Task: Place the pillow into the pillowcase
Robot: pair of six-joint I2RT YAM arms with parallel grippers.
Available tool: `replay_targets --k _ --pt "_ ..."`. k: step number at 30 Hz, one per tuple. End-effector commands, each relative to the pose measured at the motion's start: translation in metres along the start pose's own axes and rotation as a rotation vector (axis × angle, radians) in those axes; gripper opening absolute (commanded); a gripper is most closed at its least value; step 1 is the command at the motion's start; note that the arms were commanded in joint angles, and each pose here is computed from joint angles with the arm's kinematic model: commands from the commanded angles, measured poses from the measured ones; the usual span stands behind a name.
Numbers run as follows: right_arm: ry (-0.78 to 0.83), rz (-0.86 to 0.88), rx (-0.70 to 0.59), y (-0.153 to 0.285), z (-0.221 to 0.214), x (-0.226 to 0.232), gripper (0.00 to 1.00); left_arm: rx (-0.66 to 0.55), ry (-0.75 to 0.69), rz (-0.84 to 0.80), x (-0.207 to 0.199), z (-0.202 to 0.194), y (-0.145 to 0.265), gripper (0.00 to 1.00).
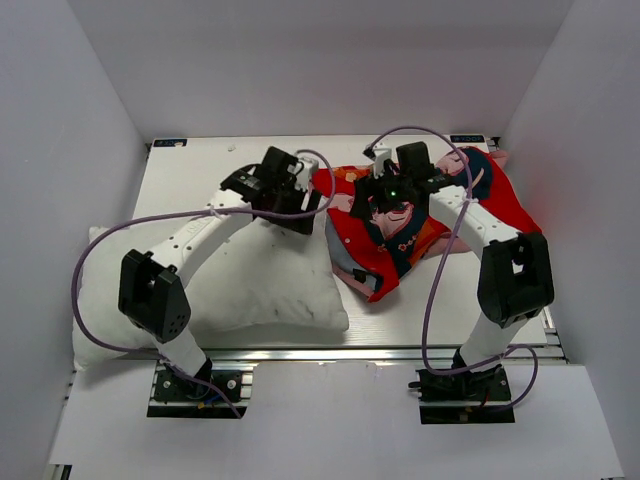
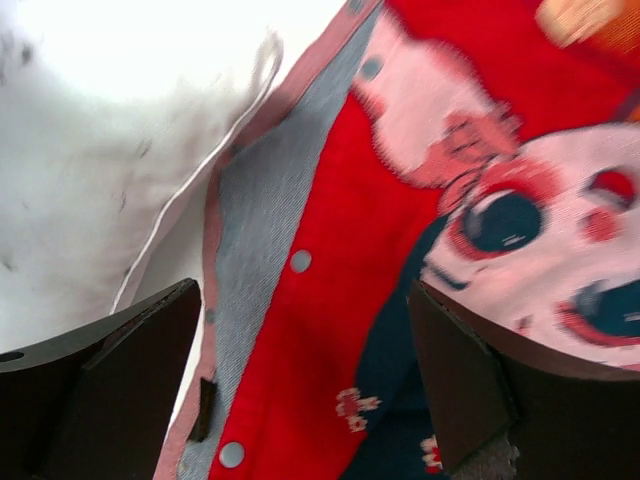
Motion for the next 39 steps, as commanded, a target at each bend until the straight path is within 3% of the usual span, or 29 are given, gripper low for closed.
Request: replay_targets --k 1,8,10,12,13,15,16,17,25,34,37,39 --pt "0.034 0.018 -0.094 0.008 0.035 -0.004 0.89 0.104 -0.058 0.185 0.02 -0.03 0.01 0.88" --pt "0.02 0.006 -0.07 -0.006 0.028 -0.013 0.89 0.297 -0.044 0.414 0.053 -0.098 -0.033 0.89" --pt "0.017 0.004 -0.051 -0.013 0.023 -0.018 0.89 0.327 -0.016 0.438 0.059 -0.117 -0.046 0.81" --pt "0.012 0.006 -0.037 -0.021 0.02 -0.021 0.89 0.33 0.019 0.439 0.061 -0.13 -0.059 0.64" --pt "0.014 0.004 -0.033 -0.024 0.02 -0.022 0.89 0.324 0.033 0.437 0.06 -0.132 -0.063 0.45" --pt "0.038 0.004 -0.02 -0.031 0.02 -0.02 0.88 0.286 0.081 0.428 0.058 -0.129 -0.066 0.23" --pt "0.045 -0.03 0.004 -0.039 0.015 -0.024 0.87 0.273 0.093 0.426 0.056 -0.127 -0.066 0.03" --pt "0.051 -0.051 0.021 -0.045 0.013 -0.025 0.86 0.257 0.106 0.424 0.055 -0.123 -0.063 0.0" --pt "0.082 -0.193 0.075 -0.09 0.014 -0.028 0.85 -0.047 0.22 0.275 0.021 -0.055 0.015 0.0" --pt "0.114 -0.269 0.123 -0.118 0.0 -0.05 0.8 -0.113 0.268 0.219 0.012 -0.051 0.033 0.0" --pt "0.118 -0.276 0.128 -0.124 -0.003 -0.054 0.73 -0.132 0.27 0.201 0.009 -0.042 0.032 0.0" --pt "0.118 -0.276 0.123 -0.125 -0.001 -0.054 0.55 -0.131 0.268 0.206 0.009 -0.038 0.029 0.0"
Point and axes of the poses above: each gripper's point midway between its finger pads, its own y axis back along the fingers, its own x axis along the line the jaws close on, z = x × y, the point moved 3 cm from there along y, back along the fingers, and after that the axes turned 5 degrees about y, right-handed, at the moved point
